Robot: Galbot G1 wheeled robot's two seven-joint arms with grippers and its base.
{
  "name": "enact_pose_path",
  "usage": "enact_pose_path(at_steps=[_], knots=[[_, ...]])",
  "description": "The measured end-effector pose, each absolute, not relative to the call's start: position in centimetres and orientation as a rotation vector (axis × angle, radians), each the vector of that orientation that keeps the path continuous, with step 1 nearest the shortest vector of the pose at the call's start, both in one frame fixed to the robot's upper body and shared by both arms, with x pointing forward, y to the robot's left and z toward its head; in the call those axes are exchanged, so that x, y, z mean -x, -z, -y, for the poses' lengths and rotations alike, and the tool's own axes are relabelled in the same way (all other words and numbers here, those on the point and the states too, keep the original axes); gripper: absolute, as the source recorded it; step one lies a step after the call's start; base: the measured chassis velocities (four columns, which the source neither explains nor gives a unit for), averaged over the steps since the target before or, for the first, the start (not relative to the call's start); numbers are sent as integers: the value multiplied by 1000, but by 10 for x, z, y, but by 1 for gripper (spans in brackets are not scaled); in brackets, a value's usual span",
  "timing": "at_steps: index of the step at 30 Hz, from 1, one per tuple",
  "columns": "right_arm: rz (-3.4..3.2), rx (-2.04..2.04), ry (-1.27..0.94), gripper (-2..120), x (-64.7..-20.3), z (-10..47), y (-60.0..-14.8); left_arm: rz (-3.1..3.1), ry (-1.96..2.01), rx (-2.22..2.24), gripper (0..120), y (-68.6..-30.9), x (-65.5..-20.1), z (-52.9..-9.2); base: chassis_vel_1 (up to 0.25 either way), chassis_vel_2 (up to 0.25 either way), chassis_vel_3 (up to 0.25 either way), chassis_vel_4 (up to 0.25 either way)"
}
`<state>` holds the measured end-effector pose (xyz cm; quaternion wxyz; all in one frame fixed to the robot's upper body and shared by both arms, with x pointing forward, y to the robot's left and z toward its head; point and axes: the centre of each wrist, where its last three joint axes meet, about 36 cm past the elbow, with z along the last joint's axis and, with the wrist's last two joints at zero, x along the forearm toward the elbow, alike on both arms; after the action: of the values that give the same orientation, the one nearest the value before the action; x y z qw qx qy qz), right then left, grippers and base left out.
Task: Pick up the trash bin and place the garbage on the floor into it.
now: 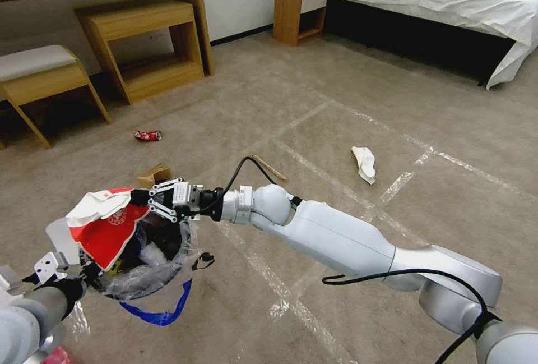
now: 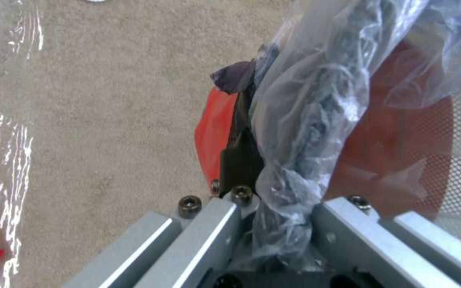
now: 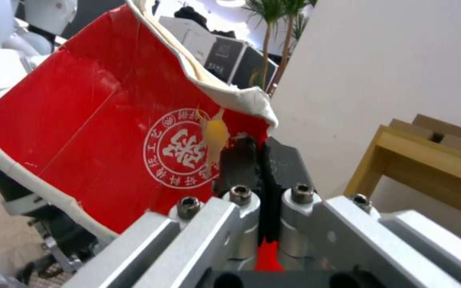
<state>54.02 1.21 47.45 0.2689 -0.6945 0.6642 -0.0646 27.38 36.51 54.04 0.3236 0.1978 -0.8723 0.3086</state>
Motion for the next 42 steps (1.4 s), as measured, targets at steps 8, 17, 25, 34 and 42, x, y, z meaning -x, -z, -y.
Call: enact_pose_path(at_steps=[8,17,25,34,42], knots=[[-1808,1853,188,0,-549,-10,-469,2288,-806,-516,0,-541,-272,-364,0,0,0,0],[-1827,1836,203,0,-559,-14,-460,2290,-804,-509,0,-542,-271,-362,0,0,0,0],[-1832,1848,227,0,-561,-17,-451,2292,-803,-503,0,-543,-271,-361,0,0,0,0],[-1819,1855,270,17,-561,-20,-431,2298,-797,-500,0,-546,-271,-363,0,0,0,0],[-1818,1862,283,45,-563,-18,-425,2299,-799,-498,0,-547,-271,-363,0,0,0,0]])
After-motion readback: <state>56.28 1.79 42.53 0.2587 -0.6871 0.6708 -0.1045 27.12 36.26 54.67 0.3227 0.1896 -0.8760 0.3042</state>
